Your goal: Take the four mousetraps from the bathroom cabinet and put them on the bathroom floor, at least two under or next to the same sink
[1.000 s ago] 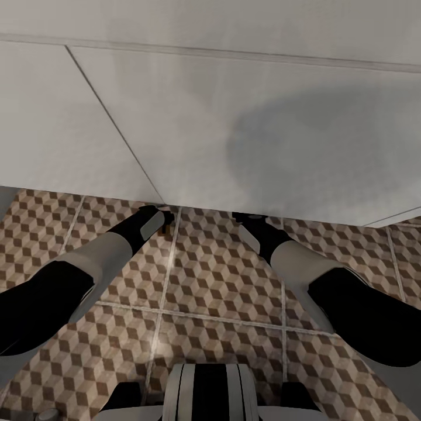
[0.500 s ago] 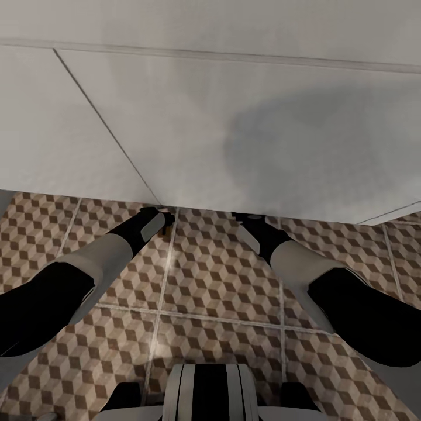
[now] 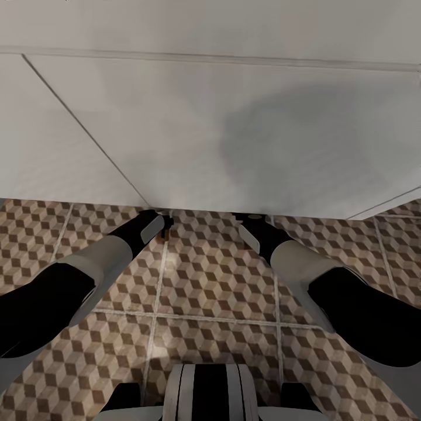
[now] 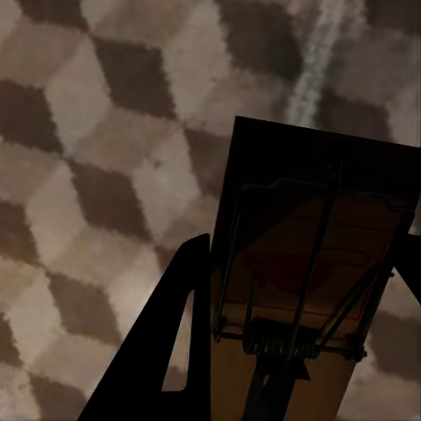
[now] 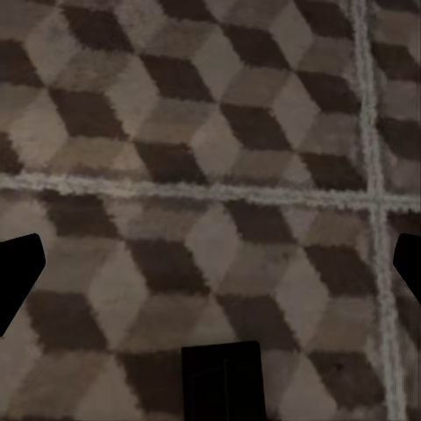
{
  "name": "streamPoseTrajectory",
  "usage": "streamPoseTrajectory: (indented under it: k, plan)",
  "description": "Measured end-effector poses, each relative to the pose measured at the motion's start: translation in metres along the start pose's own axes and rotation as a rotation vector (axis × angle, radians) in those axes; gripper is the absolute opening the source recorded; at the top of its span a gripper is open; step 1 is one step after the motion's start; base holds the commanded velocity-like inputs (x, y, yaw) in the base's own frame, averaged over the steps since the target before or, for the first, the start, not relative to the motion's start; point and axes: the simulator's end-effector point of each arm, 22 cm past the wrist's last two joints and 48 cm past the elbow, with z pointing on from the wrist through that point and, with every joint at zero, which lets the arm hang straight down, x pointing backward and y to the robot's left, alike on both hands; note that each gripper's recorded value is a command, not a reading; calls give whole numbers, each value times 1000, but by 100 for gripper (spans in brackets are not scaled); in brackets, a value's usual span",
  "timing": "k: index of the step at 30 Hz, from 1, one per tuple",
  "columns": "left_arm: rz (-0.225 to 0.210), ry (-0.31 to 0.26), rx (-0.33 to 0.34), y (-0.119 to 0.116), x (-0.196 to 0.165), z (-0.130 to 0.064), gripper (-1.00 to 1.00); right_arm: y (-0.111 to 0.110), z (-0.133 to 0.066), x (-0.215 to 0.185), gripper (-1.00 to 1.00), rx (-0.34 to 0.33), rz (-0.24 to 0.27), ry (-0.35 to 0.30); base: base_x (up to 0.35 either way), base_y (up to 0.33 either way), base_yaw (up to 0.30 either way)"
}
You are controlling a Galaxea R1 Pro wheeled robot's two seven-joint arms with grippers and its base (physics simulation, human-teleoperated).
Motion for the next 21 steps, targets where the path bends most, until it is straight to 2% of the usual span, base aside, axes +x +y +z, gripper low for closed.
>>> streamPoseTrajectory:
  k: [21]
  plan:
    - [-2,-3,8,-4,-2,4,-100,1,5,-1,100,-2,4,0,0,0,-19]
